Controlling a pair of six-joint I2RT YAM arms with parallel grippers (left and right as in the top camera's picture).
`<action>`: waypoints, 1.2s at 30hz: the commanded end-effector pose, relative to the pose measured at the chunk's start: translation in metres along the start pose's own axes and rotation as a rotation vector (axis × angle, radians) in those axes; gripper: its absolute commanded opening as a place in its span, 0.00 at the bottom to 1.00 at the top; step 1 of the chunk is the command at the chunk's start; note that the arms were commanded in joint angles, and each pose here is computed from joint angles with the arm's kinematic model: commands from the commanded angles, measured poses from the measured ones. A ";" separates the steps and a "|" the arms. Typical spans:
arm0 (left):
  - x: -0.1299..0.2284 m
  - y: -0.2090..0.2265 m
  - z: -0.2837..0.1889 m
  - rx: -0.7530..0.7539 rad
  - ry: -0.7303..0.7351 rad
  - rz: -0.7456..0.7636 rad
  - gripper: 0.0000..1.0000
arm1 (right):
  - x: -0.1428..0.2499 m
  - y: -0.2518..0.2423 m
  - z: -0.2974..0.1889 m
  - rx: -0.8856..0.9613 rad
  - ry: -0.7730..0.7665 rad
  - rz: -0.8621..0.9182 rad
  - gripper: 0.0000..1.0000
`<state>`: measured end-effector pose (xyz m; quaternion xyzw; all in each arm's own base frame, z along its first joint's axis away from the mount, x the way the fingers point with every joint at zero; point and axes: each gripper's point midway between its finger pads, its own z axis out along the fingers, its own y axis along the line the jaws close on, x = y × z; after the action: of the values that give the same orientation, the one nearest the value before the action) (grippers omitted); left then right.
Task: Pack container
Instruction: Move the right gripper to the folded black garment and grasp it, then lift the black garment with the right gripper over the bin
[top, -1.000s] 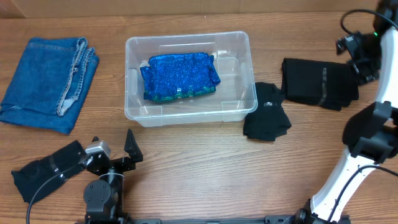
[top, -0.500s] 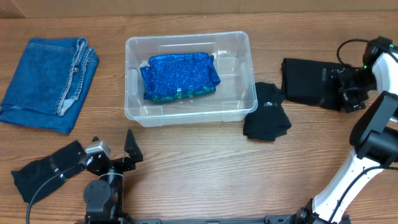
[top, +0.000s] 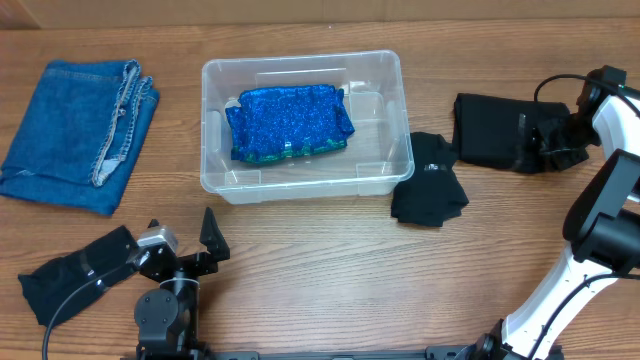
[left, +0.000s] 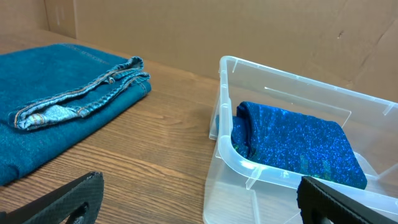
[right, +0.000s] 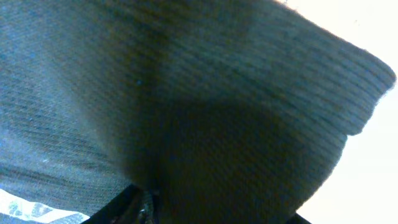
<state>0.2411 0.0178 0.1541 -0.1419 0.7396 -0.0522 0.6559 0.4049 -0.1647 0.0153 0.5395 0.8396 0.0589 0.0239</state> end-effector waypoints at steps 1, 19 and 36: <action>-0.003 0.004 0.000 -0.018 -0.016 0.010 1.00 | 0.013 -0.022 0.019 0.089 0.049 -0.066 0.41; -0.003 0.004 0.000 -0.018 -0.016 0.010 1.00 | 0.012 0.035 -0.121 -0.202 -0.074 -0.161 0.04; -0.003 0.004 0.000 -0.018 -0.016 0.010 1.00 | 0.156 0.113 -0.294 -0.715 -0.210 -0.686 0.04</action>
<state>0.2411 0.0178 0.1541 -0.1419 0.7396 -0.0522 0.6559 0.4196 -0.0360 0.2706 0.2726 0.8984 0.2329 0.2534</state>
